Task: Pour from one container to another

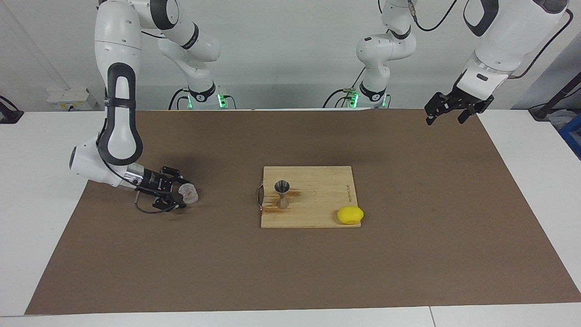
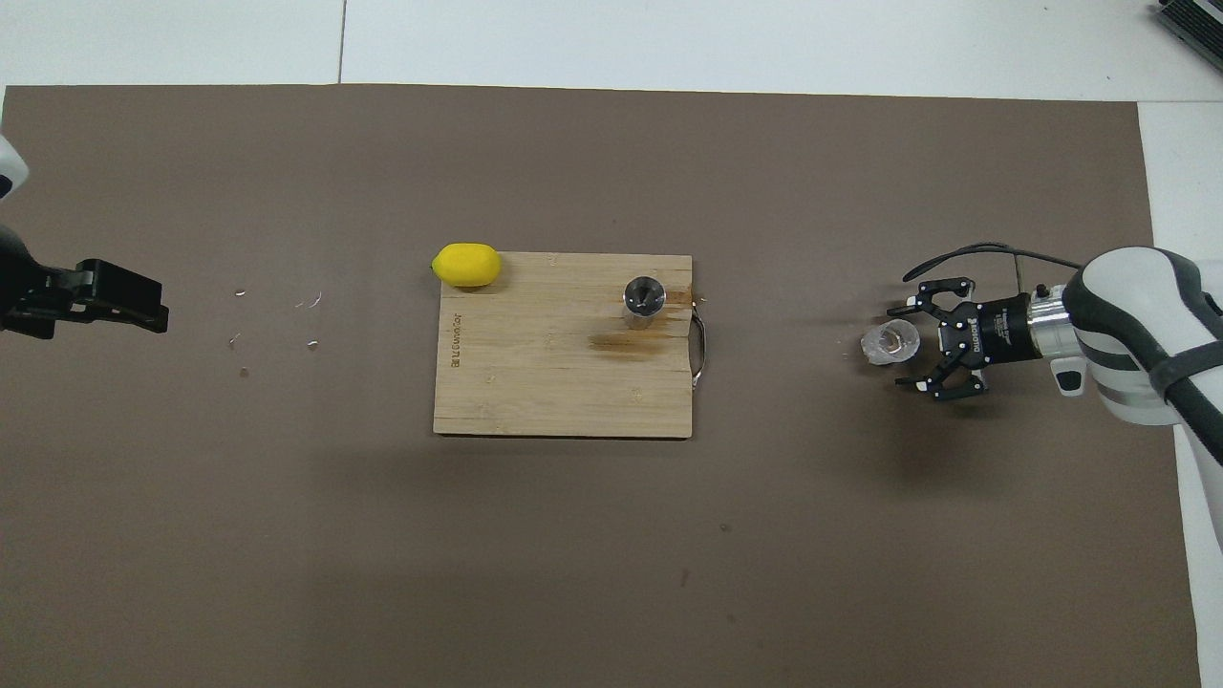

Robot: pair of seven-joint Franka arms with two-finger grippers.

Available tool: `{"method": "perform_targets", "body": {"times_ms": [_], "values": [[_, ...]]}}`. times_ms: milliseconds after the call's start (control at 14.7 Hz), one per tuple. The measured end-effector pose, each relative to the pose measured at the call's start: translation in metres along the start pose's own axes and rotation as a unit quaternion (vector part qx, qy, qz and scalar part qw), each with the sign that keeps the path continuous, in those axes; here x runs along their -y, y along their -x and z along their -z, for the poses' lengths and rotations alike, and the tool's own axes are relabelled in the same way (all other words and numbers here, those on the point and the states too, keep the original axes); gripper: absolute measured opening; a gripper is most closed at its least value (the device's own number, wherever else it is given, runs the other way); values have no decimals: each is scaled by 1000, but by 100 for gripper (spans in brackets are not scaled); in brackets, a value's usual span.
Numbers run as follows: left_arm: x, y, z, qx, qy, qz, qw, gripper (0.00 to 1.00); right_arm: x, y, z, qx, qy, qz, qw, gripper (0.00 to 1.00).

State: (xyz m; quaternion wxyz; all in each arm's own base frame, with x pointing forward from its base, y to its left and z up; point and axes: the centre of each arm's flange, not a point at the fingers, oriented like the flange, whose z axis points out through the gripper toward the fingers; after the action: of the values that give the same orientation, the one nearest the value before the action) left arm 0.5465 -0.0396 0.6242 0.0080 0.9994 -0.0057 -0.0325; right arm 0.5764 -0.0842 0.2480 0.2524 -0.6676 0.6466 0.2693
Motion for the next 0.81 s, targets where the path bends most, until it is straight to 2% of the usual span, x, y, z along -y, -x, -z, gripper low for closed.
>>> {"method": "perform_targets", "body": {"times_ms": [611,747,814], "values": [[2,0,-1,1,0,2,1000,100,2,8,-8,0,6,7,1000,88],[6,0,-1,1,0,5,1000,100,2,8,-7,0,6,7,1000,68],[7,0,-1,2,0,6,1000,100,2,8,-7,0,6,8,1000,68]]}}
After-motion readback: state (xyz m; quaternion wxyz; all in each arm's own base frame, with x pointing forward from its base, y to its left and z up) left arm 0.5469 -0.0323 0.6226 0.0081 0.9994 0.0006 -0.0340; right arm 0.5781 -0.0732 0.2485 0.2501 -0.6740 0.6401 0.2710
